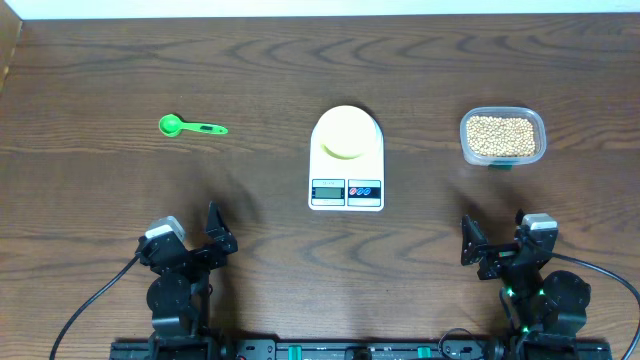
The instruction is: Scoop item into bowl and weigh 50g on scale
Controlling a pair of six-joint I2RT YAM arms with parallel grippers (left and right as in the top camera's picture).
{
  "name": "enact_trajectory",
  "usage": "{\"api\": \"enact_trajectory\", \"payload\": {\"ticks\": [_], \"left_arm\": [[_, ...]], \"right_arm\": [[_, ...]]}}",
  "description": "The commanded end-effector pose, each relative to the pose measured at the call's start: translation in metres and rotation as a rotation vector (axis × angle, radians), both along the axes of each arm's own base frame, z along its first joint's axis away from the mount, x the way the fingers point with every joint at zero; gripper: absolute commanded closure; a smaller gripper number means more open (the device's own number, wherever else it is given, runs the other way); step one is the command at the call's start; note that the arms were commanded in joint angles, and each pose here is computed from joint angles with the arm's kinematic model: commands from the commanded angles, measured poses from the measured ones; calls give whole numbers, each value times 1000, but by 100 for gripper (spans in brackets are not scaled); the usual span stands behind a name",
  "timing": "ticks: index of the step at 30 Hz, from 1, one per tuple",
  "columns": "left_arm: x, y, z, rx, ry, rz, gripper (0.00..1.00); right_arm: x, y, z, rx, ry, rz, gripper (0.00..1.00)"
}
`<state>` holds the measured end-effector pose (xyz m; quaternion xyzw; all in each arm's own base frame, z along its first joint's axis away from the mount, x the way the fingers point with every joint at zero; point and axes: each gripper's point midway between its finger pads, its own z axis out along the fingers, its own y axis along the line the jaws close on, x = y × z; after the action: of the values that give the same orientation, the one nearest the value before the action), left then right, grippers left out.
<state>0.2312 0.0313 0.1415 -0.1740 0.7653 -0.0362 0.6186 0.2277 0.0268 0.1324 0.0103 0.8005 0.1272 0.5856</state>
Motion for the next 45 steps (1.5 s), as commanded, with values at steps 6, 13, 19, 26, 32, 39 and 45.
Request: {"api": "enact_trajectory", "payload": {"ticks": [6,13,19,26,32,39,45], "left_arm": [[1,-1,-11,-13,18,-5,2],[0,-1,-12,-13,22,-5,2],[0,-1,-12,-13,22,-5,2],[1,-7,-12,-29,20,-36,2],[2,-15,1,-37,0,-81,2],[7,-1,72,56,30,-27,2],[47,18,142,184,213,25,2]], "right_arm": [[0,1,-1,4,2,6,1],[1,-3,0,-6,-4,-16,1],[1,-3,-1,-5,-1,-16,1],[1,-3,0,-5,-3,-15,1],[1,5,8,6,-32,32,1],[12,-36,77,-97,-182,-196,1],[48,-61,137,-270,-120,-278,1]]}}
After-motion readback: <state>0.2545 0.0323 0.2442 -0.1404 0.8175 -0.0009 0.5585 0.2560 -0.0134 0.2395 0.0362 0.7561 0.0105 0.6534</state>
